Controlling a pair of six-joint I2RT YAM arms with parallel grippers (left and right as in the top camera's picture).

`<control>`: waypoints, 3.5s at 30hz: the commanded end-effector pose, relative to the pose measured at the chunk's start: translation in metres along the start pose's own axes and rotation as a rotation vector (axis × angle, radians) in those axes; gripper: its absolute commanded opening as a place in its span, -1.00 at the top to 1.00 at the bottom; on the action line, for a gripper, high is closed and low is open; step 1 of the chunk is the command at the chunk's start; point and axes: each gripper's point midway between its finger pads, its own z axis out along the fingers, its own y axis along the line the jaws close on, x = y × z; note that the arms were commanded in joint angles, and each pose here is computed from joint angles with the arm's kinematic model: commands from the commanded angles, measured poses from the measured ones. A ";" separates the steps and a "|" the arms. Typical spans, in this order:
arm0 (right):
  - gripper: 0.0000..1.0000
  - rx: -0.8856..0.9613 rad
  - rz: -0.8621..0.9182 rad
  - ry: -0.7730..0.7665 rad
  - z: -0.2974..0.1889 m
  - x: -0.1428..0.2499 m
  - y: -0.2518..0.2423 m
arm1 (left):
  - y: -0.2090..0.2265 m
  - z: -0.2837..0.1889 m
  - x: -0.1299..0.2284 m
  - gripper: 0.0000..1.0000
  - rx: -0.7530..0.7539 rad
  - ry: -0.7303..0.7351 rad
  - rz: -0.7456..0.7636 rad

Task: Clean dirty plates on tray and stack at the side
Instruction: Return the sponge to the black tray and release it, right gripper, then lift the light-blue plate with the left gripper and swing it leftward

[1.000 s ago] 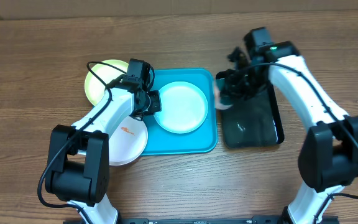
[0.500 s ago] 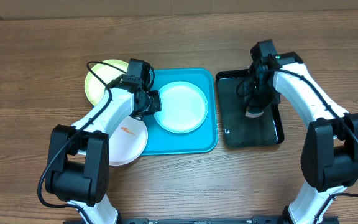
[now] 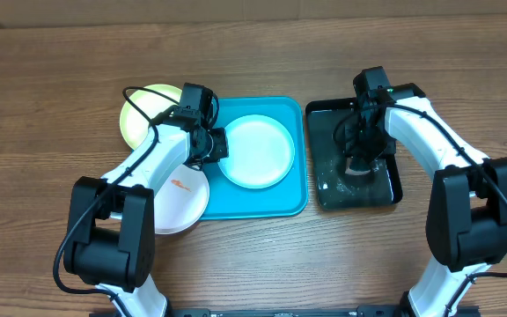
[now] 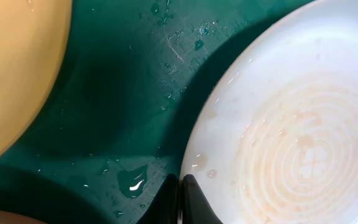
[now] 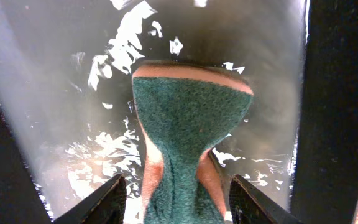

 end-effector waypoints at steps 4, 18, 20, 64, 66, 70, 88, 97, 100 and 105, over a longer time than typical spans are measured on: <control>-0.14 -0.057 0.073 -0.074 -0.042 -0.030 0.003 | 0.002 0.006 0.009 0.87 -0.006 0.037 -0.005; -1.00 -0.038 0.506 -0.135 -0.071 -0.052 -0.139 | 0.008 0.013 0.021 0.58 -0.070 0.046 -0.011; -1.00 -0.036 0.527 -0.136 -0.071 -0.050 -0.147 | 0.008 0.014 0.023 0.58 -0.075 0.045 -0.005; -1.00 -0.035 0.547 -0.164 -0.072 -0.055 -0.157 | -0.113 -0.100 -0.070 0.92 0.064 -0.212 0.116; -1.00 -0.035 0.547 -0.164 -0.072 -0.055 -0.157 | -0.129 -0.101 -0.070 0.92 0.089 -0.238 0.140; -1.00 -0.035 0.547 -0.164 -0.072 -0.055 -0.157 | -0.165 -0.105 -0.070 0.91 0.121 -0.315 0.203; -1.00 -0.035 0.547 -0.164 -0.072 -0.055 -0.157 | -0.225 -0.179 -0.068 0.92 -0.410 -0.874 0.513; -1.00 -0.035 0.547 -0.164 -0.072 -0.055 -0.157 | -0.260 -0.231 -0.047 0.92 -0.618 -1.051 0.650; -1.00 -0.035 0.547 -0.164 -0.072 -0.055 -0.157 | -0.264 -0.233 -0.046 0.92 -0.602 -1.066 0.639; -1.00 -0.035 0.547 -0.164 -0.072 -0.055 -0.157 | -0.264 -0.234 -0.047 0.92 -0.599 -1.069 0.634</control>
